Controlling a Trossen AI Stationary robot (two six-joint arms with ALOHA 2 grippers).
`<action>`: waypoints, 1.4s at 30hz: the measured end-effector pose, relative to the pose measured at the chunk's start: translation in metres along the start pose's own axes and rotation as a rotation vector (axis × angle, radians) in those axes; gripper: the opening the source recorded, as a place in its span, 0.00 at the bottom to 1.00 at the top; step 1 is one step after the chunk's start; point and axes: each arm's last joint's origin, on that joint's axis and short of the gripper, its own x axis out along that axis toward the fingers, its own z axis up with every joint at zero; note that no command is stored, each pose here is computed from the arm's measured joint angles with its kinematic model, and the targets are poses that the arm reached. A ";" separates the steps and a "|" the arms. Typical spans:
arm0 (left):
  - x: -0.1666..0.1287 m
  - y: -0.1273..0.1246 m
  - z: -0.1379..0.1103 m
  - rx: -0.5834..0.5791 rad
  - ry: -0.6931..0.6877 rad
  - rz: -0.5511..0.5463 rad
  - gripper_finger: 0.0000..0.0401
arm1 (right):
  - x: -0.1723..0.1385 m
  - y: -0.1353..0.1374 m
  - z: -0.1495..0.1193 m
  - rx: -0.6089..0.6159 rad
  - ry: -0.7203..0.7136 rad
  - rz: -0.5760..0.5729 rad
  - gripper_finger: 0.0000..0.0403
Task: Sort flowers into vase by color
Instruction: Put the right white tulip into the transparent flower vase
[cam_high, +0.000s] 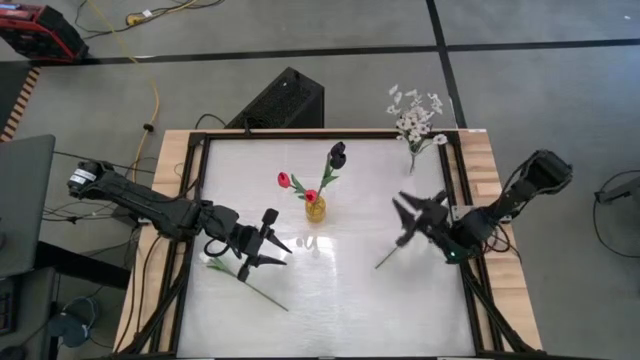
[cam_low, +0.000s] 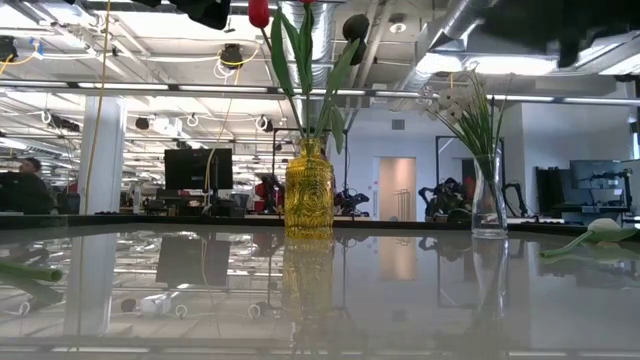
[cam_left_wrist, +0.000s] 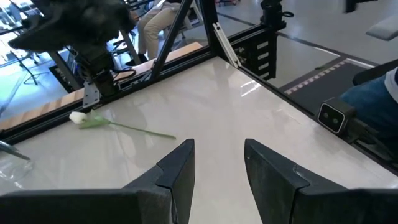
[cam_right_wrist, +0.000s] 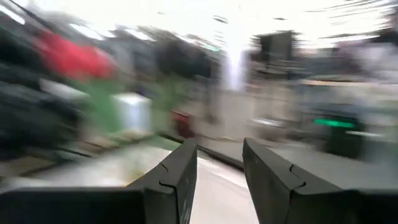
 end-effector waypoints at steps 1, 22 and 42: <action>0.000 0.000 0.000 0.000 0.000 0.000 0.32 | -0.001 0.004 0.003 0.053 -0.025 0.075 0.39; 0.000 -0.005 0.001 -0.025 -0.005 -0.043 0.32 | 0.051 0.051 0.012 -0.190 0.898 0.951 0.39; 0.000 -0.007 -0.002 -0.050 0.022 -0.053 0.32 | 0.076 -0.026 -0.047 -0.990 1.460 0.889 0.39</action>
